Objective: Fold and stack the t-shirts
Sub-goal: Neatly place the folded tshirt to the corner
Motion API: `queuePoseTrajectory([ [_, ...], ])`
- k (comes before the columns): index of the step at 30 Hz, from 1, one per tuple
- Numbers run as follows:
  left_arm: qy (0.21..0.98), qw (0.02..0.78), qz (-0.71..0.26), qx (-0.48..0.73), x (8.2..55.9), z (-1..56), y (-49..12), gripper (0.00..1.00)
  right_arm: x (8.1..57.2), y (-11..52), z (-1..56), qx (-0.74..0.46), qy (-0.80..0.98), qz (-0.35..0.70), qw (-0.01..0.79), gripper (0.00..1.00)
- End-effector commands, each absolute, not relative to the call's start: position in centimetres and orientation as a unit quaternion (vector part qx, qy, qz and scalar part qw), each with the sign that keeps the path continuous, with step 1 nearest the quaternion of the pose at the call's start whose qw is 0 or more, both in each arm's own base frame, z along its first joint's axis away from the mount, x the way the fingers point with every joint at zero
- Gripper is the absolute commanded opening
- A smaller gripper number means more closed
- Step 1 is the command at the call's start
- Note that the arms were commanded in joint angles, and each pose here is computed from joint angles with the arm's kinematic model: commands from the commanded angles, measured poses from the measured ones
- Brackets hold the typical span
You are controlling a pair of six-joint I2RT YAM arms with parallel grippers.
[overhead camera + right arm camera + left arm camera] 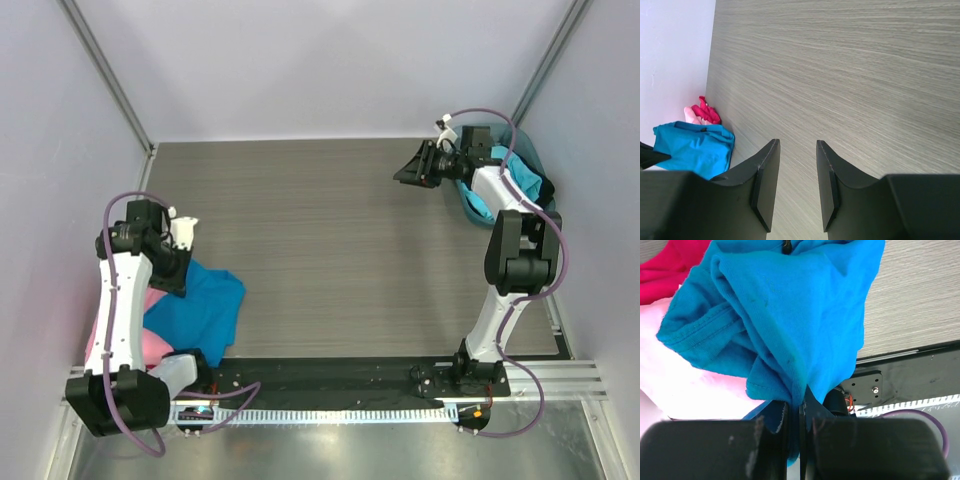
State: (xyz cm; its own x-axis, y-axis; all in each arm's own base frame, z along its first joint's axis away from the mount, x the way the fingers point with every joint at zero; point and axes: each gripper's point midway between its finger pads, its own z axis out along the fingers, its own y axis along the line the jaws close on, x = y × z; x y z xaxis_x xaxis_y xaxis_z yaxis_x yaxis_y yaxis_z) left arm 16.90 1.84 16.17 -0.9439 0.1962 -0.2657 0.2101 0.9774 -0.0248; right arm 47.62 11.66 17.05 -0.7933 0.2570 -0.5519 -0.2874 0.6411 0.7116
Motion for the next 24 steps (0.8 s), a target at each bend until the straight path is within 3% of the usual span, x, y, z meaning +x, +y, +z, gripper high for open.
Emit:
queuePoseTrajectory([
  [1, 0.994, 0.01, -0.052, 0.095, 9.6, 17.3, 1.0, 0.0, 47.4, 12.7, 20.8, -0.052, 0.83, 0.429, 0.353, 0.41],
  [12, 0.991, 0.104, -0.011, 0.081, 11.2, 21.6, 1.8, 0.0, 46.5, 12.7, 22.2, -0.089, 0.833, 0.418, 0.352, 0.4],
  [24, 0.991, 0.115, 0.021, 0.066, 9.3, 21.0, 2.6, 0.0, 46.0, 13.1, 21.4, -0.106, 0.841, 0.408, 0.34, 0.4],
])
